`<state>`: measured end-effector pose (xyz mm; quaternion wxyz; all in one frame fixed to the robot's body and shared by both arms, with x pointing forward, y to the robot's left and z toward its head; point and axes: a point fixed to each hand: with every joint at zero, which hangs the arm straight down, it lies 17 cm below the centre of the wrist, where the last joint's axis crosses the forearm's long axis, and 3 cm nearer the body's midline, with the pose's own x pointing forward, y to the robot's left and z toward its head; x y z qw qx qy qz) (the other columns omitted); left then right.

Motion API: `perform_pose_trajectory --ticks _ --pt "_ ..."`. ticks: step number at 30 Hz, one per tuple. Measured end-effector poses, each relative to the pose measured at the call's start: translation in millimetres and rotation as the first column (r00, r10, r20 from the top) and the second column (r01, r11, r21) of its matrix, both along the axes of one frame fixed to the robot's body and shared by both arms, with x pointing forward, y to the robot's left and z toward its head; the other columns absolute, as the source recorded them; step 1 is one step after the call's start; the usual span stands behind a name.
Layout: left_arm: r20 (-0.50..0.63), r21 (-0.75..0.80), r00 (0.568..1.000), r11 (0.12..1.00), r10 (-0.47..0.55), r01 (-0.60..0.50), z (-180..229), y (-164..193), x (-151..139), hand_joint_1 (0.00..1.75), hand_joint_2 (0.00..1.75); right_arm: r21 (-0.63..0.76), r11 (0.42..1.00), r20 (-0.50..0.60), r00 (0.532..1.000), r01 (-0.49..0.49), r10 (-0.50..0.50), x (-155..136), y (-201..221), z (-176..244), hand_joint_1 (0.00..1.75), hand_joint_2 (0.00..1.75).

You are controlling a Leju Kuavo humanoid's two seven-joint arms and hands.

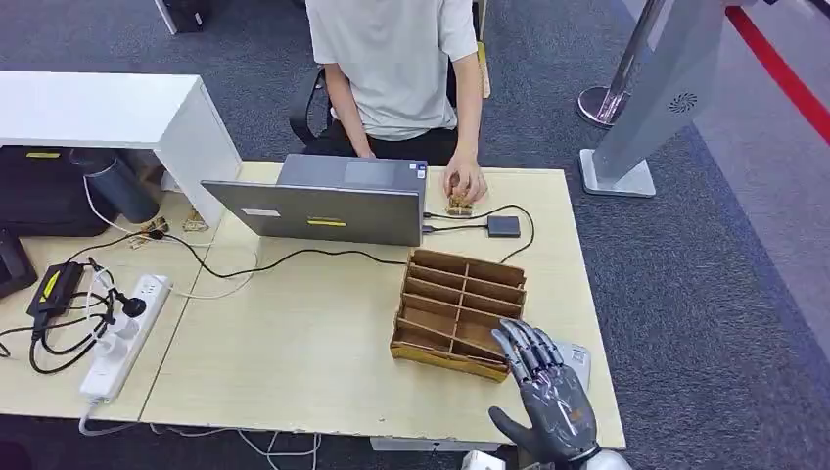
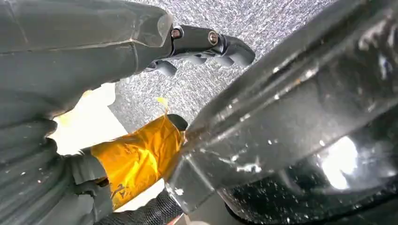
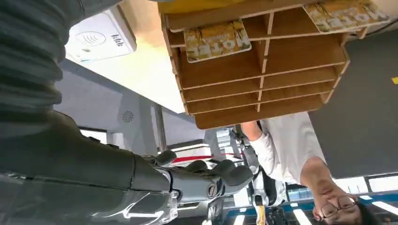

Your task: Pass the card to the sensor for recognition and then transmit it.

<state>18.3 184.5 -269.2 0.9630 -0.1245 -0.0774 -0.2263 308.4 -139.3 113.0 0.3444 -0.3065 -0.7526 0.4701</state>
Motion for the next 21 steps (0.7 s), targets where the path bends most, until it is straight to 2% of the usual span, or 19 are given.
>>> perform_pose_trajectory --ticks 9,21 --pt "-0.010 -0.001 1.000 1.000 -0.003 0.003 0.2 -2.8 -2.5 0.00 1.75 0.035 0.999 -0.059 0.998 0.009 -0.007 9.6 10.4 -13.1 0.00 1.75" --pt "0.006 -0.010 1.000 1.000 -0.008 0.008 1.0 -6.1 -1.1 0.00 1.75 0.097 0.995 -0.082 0.997 -0.001 0.009 30.0 34.1 -2.5 0.00 1.75"
